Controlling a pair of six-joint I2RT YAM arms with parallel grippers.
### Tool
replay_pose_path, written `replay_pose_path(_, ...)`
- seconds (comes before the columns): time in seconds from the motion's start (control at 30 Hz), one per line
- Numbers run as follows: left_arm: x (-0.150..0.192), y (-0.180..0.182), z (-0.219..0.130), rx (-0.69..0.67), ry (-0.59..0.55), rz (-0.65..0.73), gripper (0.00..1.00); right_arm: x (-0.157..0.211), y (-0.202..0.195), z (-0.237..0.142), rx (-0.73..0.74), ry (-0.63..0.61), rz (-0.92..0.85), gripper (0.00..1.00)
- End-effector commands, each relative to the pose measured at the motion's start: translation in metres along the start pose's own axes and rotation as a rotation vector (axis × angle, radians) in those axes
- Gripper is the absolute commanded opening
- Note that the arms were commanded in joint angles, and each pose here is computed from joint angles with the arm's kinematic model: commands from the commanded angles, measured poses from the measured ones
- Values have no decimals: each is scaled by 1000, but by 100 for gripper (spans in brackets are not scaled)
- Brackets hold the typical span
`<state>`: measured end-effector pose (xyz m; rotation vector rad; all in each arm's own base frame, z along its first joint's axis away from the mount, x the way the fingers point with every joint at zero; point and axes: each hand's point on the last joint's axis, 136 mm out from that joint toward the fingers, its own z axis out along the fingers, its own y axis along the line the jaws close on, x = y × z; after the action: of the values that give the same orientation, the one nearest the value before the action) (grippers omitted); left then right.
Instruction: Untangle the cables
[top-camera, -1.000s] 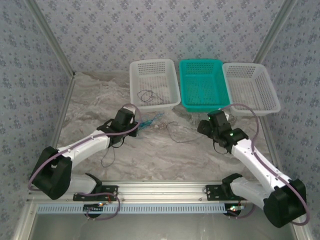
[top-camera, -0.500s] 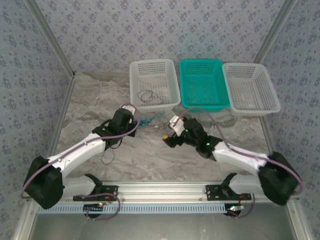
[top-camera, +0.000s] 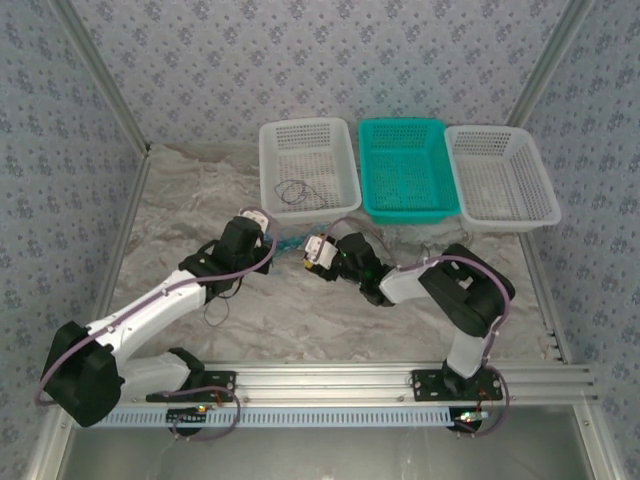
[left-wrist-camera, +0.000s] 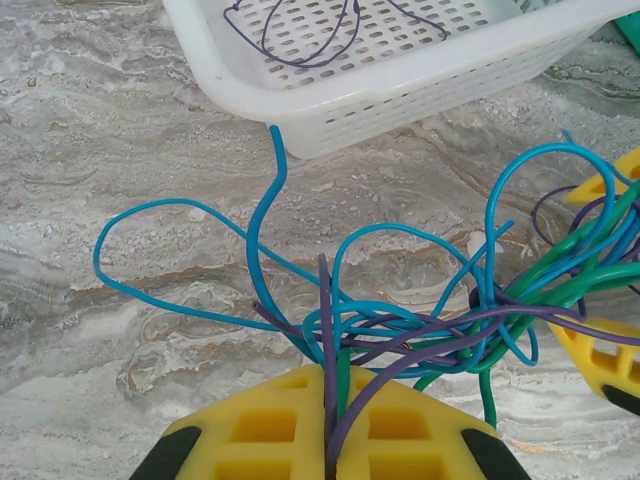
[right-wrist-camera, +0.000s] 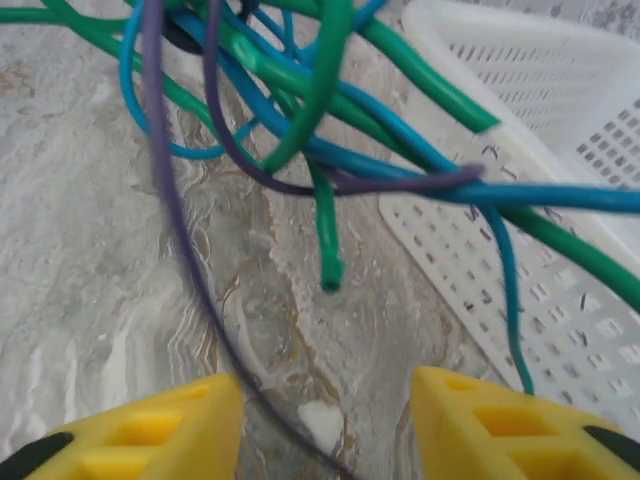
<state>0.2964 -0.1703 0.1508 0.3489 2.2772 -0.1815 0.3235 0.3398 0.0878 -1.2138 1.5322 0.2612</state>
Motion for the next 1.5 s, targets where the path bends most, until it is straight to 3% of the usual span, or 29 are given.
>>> replay_pose_path(0.0,-13,-4,-8,25,-42,-2,0,-31,-4,4,19,-117,5,39)
replay_pose_path(0.17,-12,0,-6,4,-41,-26,0,-42,8,-2,-58,-148,76,17)
replay_pose_path(0.23,-13,3,-8,-7,-44,-42,0,-40,6,-3,-45,-138,126,0)
replay_pose_path(0.37,-14,22,-14,-66,-53,-126,0,-25,-34,-16,175,-69,362,0)
replay_pose_path(0.53,7,61,-17,-171,-19,-248,0,23,-107,-69,565,-12,920,0)
replay_pose_path(0.73,16,71,-21,-192,-18,-274,0,83,-127,-121,842,91,1318,0)
replay_pose_path(0.87,20,88,-30,-251,-24,-320,0,121,-133,-159,969,52,1539,0)
replay_pose_path(1.0,30,116,-41,-324,-19,-415,0,145,-139,-203,1087,15,1630,0)
replay_pose_path(1.13,34,123,-44,-296,-23,-450,0,98,-162,-216,961,-62,1507,0)
replay_pose_path(1.47,31,69,-22,25,-20,-401,0,-137,-233,-236,541,-320,1218,0)
